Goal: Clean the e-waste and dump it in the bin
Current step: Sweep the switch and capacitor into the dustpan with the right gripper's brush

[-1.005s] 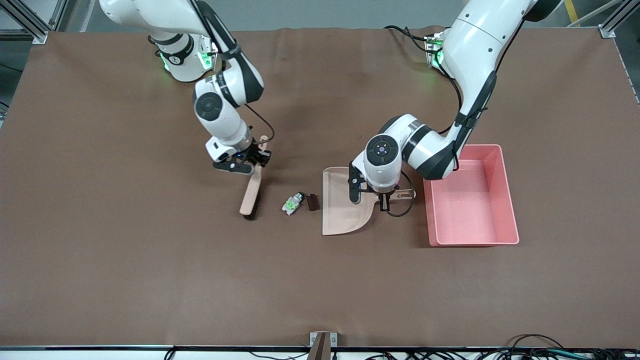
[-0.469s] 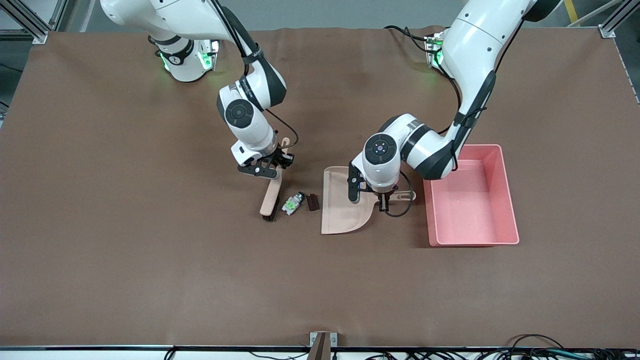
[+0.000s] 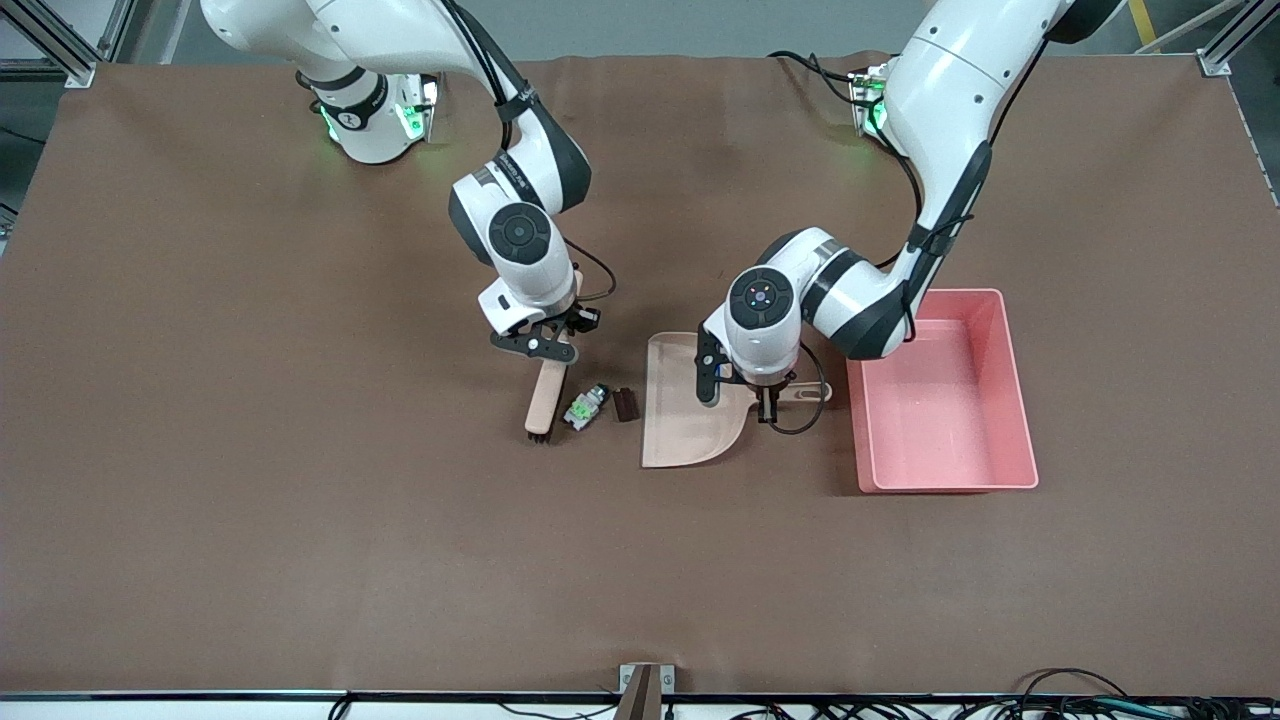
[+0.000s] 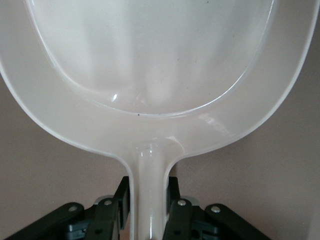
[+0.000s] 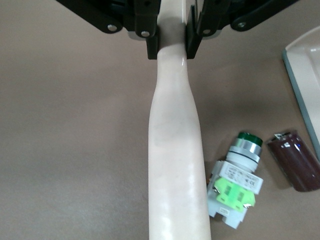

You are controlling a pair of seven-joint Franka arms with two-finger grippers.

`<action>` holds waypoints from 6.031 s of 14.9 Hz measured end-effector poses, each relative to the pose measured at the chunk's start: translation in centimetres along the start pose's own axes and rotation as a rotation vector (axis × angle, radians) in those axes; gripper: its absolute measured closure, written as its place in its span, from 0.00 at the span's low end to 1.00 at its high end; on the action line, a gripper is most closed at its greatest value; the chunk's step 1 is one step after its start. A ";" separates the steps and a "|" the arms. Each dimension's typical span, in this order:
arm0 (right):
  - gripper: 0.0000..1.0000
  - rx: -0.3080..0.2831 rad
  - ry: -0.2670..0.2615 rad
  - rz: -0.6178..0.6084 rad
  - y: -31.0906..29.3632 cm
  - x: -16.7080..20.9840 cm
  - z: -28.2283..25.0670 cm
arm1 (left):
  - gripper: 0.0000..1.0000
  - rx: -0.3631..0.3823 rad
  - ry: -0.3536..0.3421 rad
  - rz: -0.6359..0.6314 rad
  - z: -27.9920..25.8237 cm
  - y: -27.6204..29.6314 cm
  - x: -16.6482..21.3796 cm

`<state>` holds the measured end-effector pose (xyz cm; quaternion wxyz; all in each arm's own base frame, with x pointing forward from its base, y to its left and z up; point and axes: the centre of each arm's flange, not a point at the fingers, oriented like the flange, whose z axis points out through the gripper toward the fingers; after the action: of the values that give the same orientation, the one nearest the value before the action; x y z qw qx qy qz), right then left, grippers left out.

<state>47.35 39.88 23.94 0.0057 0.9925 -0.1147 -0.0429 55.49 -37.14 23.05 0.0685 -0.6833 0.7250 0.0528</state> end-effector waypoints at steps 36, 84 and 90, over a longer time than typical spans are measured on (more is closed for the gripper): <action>0.74 0.036 -0.082 -0.079 -3.5 1.7 0.6 | 0.67 0.000 0.000 -0.001 0.0 -0.1 -0.1; 0.74 0.135 -0.069 -0.080 -12.0 -1.7 0.5 | 0.67 -0.001 -0.001 -0.002 0.1 -0.1 -0.1; 0.74 0.146 -0.068 -0.055 -13.5 -2.6 0.6 | 0.67 -0.001 -0.001 -0.002 0.1 -0.1 -0.1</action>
<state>47.83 53.63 23.24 -0.0720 0.9910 -0.0903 -0.0683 55.64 -37.01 22.97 0.0685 -0.6842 0.7241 0.0532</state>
